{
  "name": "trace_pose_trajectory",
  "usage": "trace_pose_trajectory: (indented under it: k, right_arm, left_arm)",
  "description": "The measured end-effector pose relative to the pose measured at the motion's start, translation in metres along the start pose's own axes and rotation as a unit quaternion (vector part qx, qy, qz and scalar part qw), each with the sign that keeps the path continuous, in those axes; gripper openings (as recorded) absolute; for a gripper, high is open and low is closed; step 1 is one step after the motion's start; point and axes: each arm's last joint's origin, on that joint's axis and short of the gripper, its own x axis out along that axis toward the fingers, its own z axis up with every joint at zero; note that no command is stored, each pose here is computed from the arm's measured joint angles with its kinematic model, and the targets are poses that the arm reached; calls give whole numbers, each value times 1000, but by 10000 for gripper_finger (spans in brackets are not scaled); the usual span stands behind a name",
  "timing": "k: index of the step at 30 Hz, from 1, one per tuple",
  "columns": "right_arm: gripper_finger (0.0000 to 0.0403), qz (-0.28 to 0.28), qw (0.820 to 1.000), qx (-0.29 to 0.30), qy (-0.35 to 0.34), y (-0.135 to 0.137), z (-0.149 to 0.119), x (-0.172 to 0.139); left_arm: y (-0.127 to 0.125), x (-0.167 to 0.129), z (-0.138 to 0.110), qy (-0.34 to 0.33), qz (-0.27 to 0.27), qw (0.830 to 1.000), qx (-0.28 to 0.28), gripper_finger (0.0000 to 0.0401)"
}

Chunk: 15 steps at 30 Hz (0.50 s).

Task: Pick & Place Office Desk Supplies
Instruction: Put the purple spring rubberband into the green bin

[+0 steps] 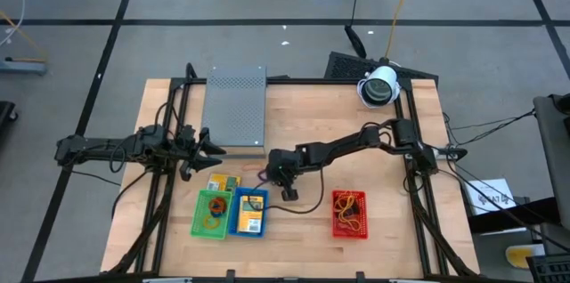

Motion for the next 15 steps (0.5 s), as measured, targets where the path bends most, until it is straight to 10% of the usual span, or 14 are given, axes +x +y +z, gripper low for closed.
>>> trace_pose_trajectory:
  k: [15]
  right_arm:
    - [0, -30, 999, 26, -28, 22, -10, -95]
  left_arm:
    - [0, 0, 0, 0, 0, 1000, 0, 186]
